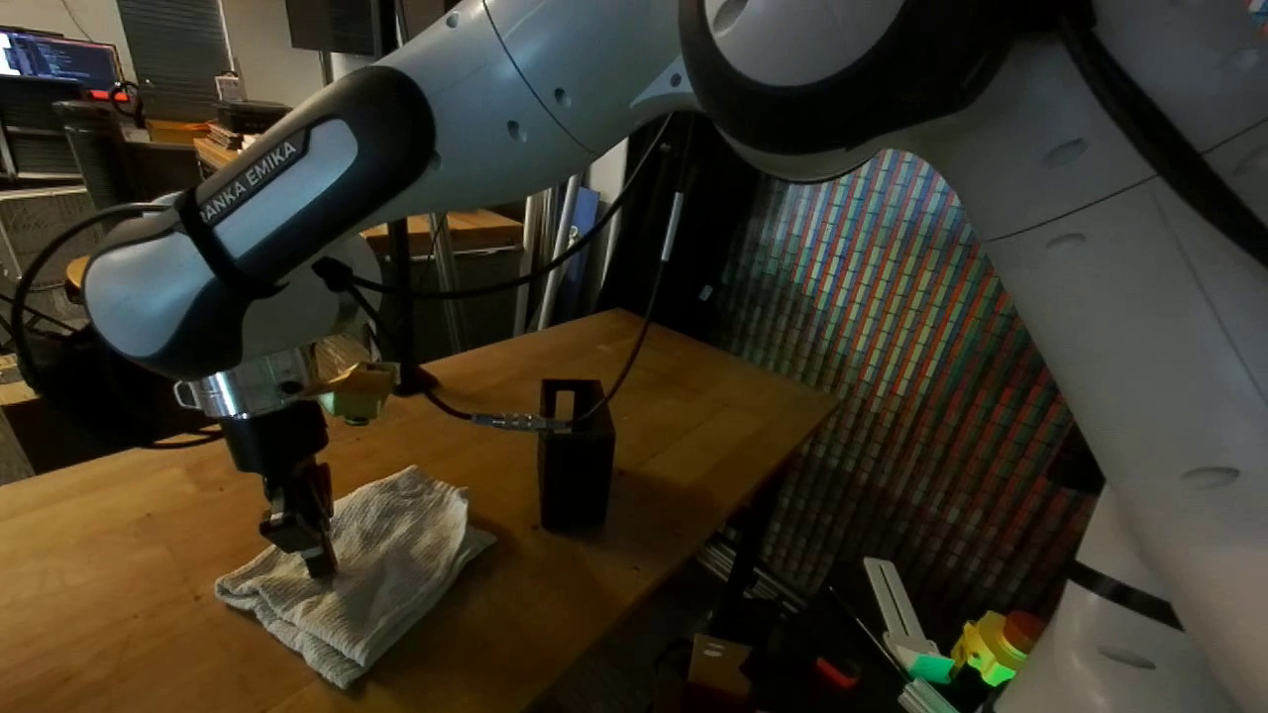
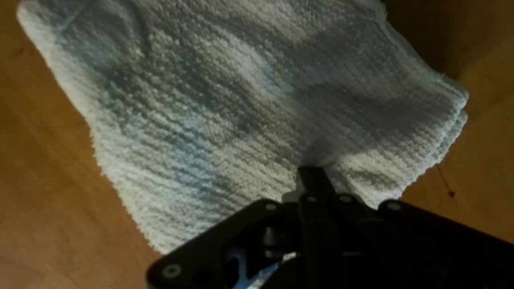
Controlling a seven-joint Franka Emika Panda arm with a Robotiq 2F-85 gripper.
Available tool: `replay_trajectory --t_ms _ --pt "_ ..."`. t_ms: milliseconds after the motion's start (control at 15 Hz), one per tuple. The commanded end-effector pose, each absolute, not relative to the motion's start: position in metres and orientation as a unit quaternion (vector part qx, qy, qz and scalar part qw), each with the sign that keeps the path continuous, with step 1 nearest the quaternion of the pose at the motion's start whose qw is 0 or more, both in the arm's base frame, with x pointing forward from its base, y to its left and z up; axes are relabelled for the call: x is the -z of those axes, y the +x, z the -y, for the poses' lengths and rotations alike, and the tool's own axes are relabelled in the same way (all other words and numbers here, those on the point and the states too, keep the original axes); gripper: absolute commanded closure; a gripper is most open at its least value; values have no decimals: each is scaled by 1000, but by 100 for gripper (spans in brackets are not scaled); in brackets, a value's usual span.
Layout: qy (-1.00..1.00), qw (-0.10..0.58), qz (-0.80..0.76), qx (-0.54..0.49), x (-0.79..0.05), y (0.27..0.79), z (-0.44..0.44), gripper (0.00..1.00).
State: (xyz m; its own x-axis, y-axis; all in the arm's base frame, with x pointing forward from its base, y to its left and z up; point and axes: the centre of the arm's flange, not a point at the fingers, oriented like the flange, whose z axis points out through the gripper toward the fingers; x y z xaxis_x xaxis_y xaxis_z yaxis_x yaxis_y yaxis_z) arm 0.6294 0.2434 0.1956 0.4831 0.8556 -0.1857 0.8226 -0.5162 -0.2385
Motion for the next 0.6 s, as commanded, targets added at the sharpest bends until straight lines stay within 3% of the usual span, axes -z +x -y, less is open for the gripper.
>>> replay_trajectory --t_ms 0,533 --pt "-874 68 463 -128 -200 659 -259 100" --pt "-881 73 451 -125 -193 670 -266 100"
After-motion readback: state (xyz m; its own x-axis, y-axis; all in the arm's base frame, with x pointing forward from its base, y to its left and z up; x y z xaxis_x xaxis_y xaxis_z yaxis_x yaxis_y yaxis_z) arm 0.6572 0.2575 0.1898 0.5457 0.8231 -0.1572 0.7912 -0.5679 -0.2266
